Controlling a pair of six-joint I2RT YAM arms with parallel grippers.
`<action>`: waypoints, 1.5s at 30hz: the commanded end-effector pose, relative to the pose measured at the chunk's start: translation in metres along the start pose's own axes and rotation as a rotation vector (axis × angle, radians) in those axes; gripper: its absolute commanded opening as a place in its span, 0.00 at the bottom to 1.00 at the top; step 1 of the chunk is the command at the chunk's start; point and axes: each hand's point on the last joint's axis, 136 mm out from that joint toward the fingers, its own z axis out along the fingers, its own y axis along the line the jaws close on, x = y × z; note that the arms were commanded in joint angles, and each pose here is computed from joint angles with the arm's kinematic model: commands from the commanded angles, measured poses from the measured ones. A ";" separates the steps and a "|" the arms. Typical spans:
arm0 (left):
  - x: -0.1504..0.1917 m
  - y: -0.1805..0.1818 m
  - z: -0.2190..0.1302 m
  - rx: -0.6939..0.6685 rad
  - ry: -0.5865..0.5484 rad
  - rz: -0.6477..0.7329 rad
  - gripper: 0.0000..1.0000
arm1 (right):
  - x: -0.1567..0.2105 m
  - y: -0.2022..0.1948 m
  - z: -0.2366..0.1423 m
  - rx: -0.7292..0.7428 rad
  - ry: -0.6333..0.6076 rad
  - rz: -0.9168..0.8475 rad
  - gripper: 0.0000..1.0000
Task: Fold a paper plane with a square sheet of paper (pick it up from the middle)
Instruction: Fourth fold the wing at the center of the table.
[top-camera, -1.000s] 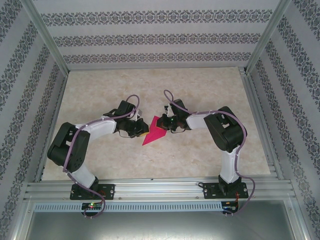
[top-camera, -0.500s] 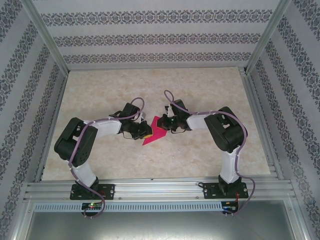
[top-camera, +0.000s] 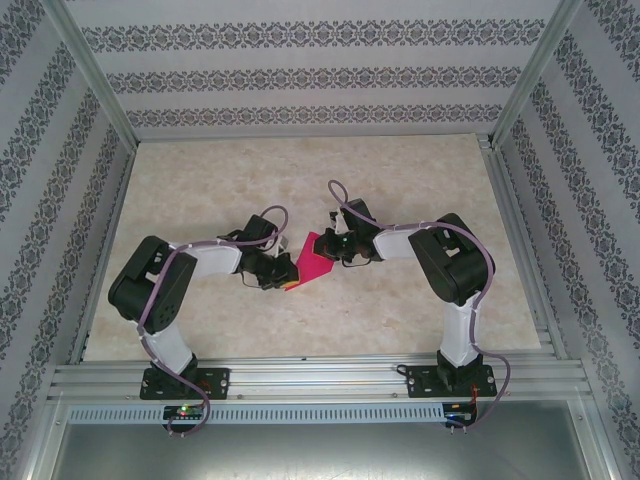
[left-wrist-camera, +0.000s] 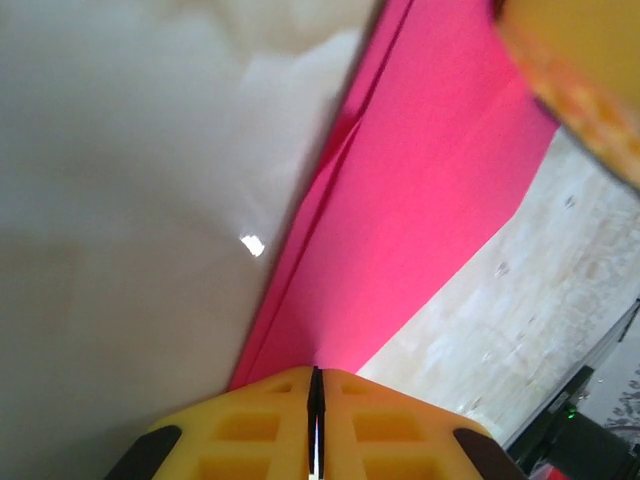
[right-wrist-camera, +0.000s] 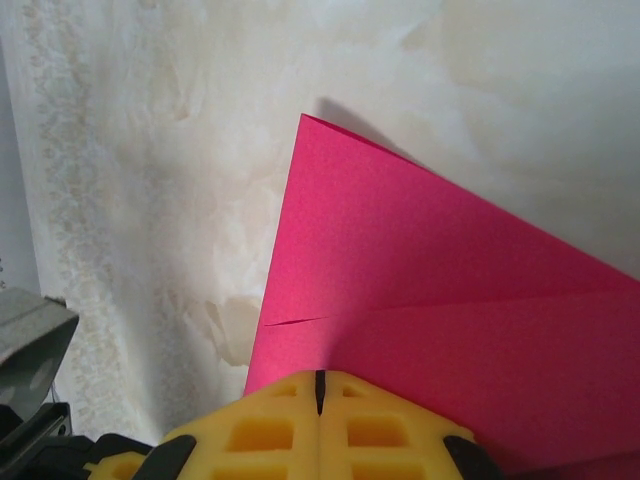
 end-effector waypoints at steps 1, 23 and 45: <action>0.033 0.030 -0.007 -0.129 0.076 -0.002 0.13 | 0.047 -0.086 0.005 0.278 0.100 0.135 0.05; -0.016 -0.042 -0.021 0.053 -0.065 0.108 0.15 | 0.049 -0.077 0.011 0.244 0.103 0.135 0.07; 0.003 0.039 0.020 -0.211 0.053 0.073 0.07 | 0.013 -0.006 -0.007 0.125 0.074 0.054 0.11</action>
